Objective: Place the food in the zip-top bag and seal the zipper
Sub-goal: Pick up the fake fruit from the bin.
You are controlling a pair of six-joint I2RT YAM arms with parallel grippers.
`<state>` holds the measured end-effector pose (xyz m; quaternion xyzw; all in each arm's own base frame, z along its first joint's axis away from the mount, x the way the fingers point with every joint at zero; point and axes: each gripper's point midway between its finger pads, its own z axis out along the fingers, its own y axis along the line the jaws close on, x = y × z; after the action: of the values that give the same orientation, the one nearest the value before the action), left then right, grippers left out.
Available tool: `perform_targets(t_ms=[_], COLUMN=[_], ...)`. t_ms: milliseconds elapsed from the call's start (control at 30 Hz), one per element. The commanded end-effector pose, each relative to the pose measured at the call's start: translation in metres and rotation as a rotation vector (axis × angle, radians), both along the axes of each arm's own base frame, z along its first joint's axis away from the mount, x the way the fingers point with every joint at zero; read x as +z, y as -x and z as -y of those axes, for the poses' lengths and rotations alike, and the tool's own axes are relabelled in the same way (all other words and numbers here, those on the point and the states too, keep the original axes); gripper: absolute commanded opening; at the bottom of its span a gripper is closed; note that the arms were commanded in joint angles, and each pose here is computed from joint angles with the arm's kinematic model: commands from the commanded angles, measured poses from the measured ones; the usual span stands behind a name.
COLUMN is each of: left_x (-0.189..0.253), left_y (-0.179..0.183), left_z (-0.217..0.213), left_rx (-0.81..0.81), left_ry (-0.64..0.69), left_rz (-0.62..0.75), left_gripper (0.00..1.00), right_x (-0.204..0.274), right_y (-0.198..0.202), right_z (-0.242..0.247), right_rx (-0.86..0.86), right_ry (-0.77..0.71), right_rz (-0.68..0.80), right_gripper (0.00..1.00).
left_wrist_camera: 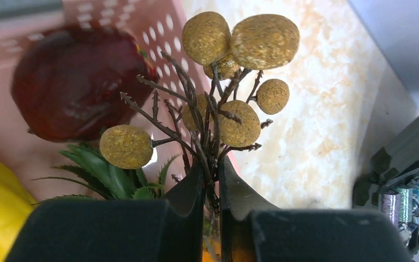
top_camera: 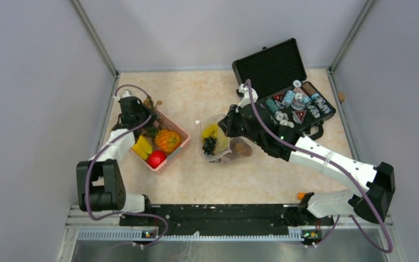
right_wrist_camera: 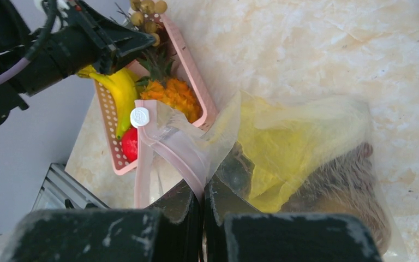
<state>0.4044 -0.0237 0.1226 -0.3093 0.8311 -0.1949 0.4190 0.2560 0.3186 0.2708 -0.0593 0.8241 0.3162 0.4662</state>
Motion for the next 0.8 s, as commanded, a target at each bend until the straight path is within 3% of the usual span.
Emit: perform_targets(t_ms=[0,233,300,433,567,767], left_x=[0.056,0.105,0.117,0.127,0.106,0.042], left_y=[0.005,0.029,0.036,0.050,0.051,0.059], left_z=[-0.006,-0.007,-0.001,0.012,0.008,0.006], left_rx=[0.003,0.009,-0.027,-0.103,-0.087,-0.101], left_ry=[-0.057,-0.082,-0.077,-0.067,-0.074,-0.080], left_rz=[0.177,0.282,0.309,0.345,0.291,0.094], left_gripper=[0.06,0.05,0.01,0.05,0.03,0.00], right_x=[0.032,0.032,0.032,0.032,0.032,0.031], right_y=[-0.008,-0.008,-0.008,-0.007,-0.007,-0.006], right_z=[-0.006,-0.005,-0.004,-0.003,-0.006,-0.003], right_rx=[0.000,-0.002,-0.008,-0.011,-0.002,-0.009], right_ry=[-0.066,-0.068,-0.069,-0.077,-0.090,-0.079], right_rz=[0.063,0.063,0.062,0.063,0.060,0.058], right_gripper=[0.00,0.00,0.00,0.00,0.00,0.00])
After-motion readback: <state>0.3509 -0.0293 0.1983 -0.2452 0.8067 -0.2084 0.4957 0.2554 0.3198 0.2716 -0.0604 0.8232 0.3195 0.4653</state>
